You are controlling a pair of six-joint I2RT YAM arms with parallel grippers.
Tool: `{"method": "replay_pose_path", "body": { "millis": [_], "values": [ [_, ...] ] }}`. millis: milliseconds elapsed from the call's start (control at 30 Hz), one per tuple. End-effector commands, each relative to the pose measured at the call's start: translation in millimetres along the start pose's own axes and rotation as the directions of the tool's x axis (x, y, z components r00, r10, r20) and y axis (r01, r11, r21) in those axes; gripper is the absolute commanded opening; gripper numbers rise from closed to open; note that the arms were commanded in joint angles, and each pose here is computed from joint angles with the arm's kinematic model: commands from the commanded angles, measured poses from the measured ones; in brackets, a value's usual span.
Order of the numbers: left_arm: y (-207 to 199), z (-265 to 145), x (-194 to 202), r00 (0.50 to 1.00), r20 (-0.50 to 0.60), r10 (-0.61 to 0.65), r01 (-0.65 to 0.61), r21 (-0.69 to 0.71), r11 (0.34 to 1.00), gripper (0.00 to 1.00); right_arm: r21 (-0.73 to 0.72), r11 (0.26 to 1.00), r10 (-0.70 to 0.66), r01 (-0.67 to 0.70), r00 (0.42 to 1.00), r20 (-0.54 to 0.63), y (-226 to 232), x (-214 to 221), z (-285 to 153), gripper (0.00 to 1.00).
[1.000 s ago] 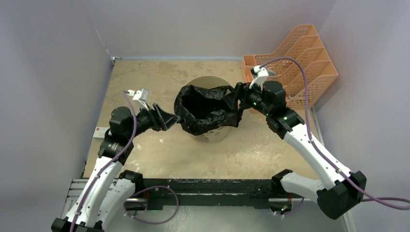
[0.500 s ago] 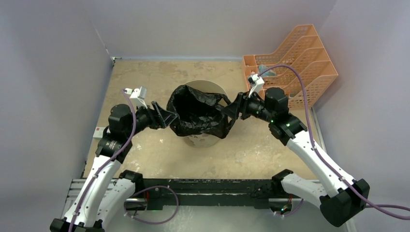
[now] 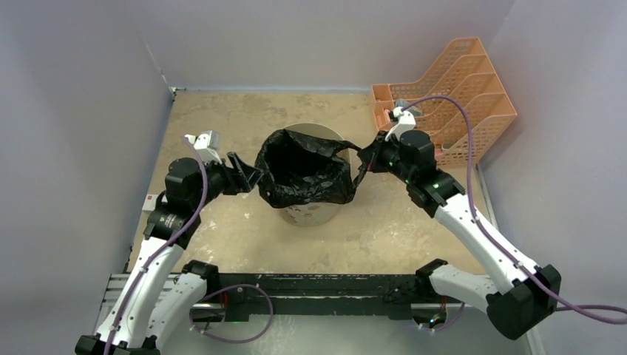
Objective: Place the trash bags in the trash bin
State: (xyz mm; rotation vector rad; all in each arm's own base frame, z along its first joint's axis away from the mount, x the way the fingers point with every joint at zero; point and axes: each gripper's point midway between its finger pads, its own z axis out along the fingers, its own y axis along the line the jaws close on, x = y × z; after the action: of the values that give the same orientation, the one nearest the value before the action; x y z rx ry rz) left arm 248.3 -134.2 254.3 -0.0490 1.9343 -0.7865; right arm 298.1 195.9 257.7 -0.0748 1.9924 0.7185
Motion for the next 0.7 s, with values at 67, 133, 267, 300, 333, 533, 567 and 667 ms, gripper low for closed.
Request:
{"method": "replay_pose_path", "body": {
  "millis": [67, 133, 267, 300, 333, 533, 567, 667],
  "values": [
    [7, 4, -26, 0.998, 0.065, 0.001, 0.005, -0.082, 0.997, 0.66, 0.108, 0.994, 0.0, -0.017, 0.987, 0.16, -14, -43, 20, 0.0],
    [12, 8, -23, 0.998, 0.06, -0.01, 0.016, -0.101, 0.995, 0.66, 0.096, 0.995, 0.001, -0.013, 0.992, 0.125, -16, -32, 34, 0.0],
    [24, 16, -19, 0.997, 0.072, -0.03, 0.039, -0.135, 0.99, 0.66, 0.017, 1.0, 0.014, -0.014, 1.0, -0.013, -12, 9, 57, 0.03],
    [26, 17, -19, 0.996, 0.076, -0.037, 0.047, -0.137, 0.989, 0.66, 0.008, 1.0, 0.025, -0.025, 0.999, -0.038, -13, 19, 61, 0.04],
    [26, 19, -19, 0.996, 0.077, -0.043, 0.053, -0.137, 0.989, 0.66, -0.005, 0.999, 0.033, -0.033, 0.998, -0.059, -14, 29, 64, 0.04],
    [27, 20, -28, 0.993, 0.107, -0.048, 0.062, -0.133, 0.989, 0.66, -0.073, 0.997, 0.025, -0.035, 0.991, -0.135, -12, 60, 67, 0.11],
    [27, 19, -29, 0.993, 0.109, -0.047, 0.062, -0.133, 0.989, 0.66, -0.084, 0.996, 0.028, -0.039, 0.991, -0.134, -11, 62, 66, 0.13],
    [28, 19, -32, 0.993, 0.109, -0.037, 0.052, -0.14, 0.989, 0.67, -0.071, 0.997, 0.029, -0.039, 0.99, -0.135, -14, 63, 64, 0.23]
  ]
}}
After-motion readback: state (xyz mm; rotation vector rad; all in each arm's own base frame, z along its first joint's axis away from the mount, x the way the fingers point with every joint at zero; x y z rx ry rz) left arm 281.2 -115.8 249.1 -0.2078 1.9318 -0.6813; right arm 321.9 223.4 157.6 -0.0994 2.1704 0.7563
